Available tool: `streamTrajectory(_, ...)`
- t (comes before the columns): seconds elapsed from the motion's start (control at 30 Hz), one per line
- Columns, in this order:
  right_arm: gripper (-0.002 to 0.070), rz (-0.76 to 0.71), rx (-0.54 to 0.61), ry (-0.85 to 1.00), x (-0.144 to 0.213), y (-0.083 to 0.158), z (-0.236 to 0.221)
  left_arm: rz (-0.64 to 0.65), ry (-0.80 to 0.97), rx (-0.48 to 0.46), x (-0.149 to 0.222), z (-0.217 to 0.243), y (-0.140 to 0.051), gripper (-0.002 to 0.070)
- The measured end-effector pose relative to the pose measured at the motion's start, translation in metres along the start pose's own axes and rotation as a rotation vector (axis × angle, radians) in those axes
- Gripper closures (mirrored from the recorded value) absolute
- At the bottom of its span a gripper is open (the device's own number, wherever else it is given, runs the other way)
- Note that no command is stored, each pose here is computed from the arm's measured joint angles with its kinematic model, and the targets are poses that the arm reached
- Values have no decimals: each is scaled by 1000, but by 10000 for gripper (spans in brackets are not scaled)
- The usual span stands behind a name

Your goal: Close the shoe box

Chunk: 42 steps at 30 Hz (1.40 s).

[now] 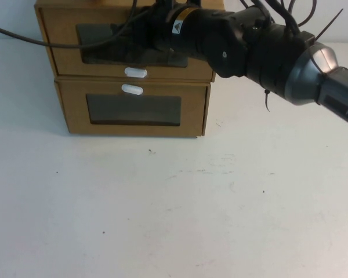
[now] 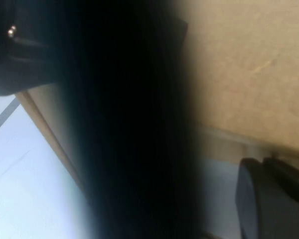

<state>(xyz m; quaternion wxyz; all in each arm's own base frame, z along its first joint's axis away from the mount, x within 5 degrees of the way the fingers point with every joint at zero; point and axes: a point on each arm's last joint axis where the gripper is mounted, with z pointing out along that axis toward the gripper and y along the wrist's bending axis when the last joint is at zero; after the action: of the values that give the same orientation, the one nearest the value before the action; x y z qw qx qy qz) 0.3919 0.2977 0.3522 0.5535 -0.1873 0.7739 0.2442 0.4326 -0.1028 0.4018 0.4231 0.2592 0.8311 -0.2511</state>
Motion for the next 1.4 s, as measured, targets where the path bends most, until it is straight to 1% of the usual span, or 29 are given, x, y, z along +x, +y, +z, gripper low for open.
streamTrajectory(0.23,689,-4,-1,46,2,3,2,0,2,1,0,0,0,680)
streamTrajectory(0.37,689,-30,-16,104,-3,9,-12,15,2,-1,-2,-6,-3,680)
streamTrajectory(0.47,689,-52,-52,109,-17,16,-30,43,-20,-1,-11,-19,-11,680)
streamTrajectory(0.6,689,-82,-74,133,-32,21,-55,94,-52,-4,-23,-46,-28,680)
streamTrajectory(0.7,689,-111,-75,169,-38,22,-70,148,-53,-43,-29,-70,-41,680)
streamTrajectory(0.8,689,-158,-55,206,-44,21,-86,211,-59,-116,-33,-102,-56,680)
streamTrajectory(0.87,689,-175,-35,239,-47,18,-96,235,-76,-172,-35,-124,-64,680)
streamTrajectory(0.93,689,-174,-4,261,-54,9,-111,235,-120,-211,-34,-149,-74,680)
streamTrajectory(1.03,689,-138,55,276,-66,-10,-136,224,-173,-265,-24,-177,-84,680)
streamTrajectory(1.07,689,-130,76,274,-70,-18,-144,215,-178,-280,-17,-182,-85,680)
streamTrajectory(1.13,689,-112,114,264,-77,-30,-165,211,-190,-300,-2,-194,-94,680)
streamTrajectory(1.23,689,-100,146,250,-78,-36,-199,219,-210,-322,25,-210,-112,680)
streamTrajectory(1.33,689,-104,154,263,-63,-34,-229,215,-256,-353,54,-225,-128,680)
streamTrajectory(1.4,689,-101,157,257,-51,-33,-249,198,-288,-357,78,-230,-139,680)
